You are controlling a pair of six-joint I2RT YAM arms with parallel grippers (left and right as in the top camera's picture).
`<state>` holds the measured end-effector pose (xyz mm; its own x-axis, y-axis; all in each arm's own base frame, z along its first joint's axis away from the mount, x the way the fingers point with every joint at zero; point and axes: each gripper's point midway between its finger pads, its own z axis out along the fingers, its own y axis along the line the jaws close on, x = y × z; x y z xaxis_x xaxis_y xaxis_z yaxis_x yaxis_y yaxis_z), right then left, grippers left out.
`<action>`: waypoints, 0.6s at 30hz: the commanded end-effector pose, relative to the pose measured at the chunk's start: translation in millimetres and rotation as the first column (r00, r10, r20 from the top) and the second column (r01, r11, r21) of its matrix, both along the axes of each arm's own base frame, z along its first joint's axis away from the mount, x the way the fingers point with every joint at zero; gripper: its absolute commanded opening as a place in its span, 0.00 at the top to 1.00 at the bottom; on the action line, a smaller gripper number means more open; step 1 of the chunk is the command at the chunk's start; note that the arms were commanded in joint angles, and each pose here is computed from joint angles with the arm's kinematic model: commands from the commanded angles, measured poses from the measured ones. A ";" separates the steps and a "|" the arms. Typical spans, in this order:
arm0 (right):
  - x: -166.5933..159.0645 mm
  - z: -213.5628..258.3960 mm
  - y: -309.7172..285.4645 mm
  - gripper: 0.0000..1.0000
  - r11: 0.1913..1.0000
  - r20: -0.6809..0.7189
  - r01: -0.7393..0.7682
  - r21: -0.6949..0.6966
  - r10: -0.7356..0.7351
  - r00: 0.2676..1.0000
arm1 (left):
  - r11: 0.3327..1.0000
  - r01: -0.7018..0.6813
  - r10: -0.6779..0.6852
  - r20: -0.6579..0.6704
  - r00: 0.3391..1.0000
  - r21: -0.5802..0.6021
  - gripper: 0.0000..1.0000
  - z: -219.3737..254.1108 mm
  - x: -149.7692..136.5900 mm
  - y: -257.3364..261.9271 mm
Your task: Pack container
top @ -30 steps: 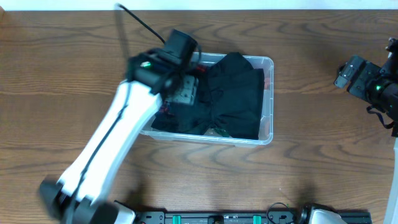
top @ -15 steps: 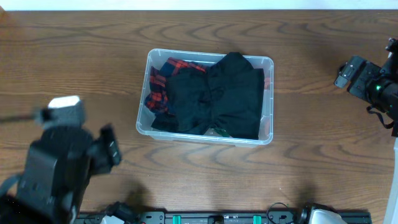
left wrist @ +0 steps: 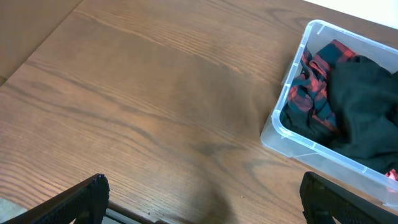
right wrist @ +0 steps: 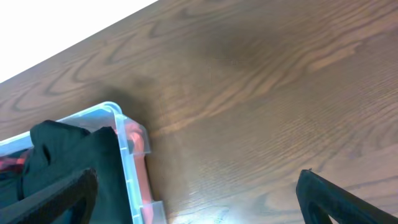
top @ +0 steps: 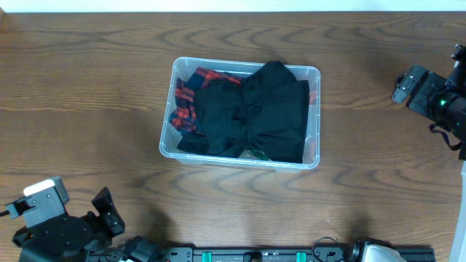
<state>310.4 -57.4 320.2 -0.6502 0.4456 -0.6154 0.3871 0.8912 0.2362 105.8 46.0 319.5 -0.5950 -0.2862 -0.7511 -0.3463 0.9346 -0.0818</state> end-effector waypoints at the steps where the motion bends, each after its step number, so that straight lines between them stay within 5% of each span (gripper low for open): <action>1: 0.0 -1.0 -1.3 0.01 1.000 -0.004 0.006 0.003 -0.006 1.000 | 0.997 0.062 -0.061 -0.010 0.998 0.055 0.02 1.3 3.9 -2.9; 11: 0.0 -1.0 -1.3 0.01 1.000 -0.004 0.006 0.003 -0.006 1.000 | 0.956 0.212 -0.210 -0.033 0.977 0.201 0.02 7.6 11.8 -7.8; 18: 0.0 -1.0 -1.3 0.01 1.000 -0.004 0.006 0.003 -0.006 1.000 | 0.928 0.256 -0.290 0.092 0.953 0.272 0.02 15.1 39.0 -21.2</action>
<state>310.4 -57.5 320.2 -0.6502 0.4452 -0.6156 0.3871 0.8914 0.2357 141.9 29.5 341.9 -0.5215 -0.0269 -0.8528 -0.1548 0.9859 0.0635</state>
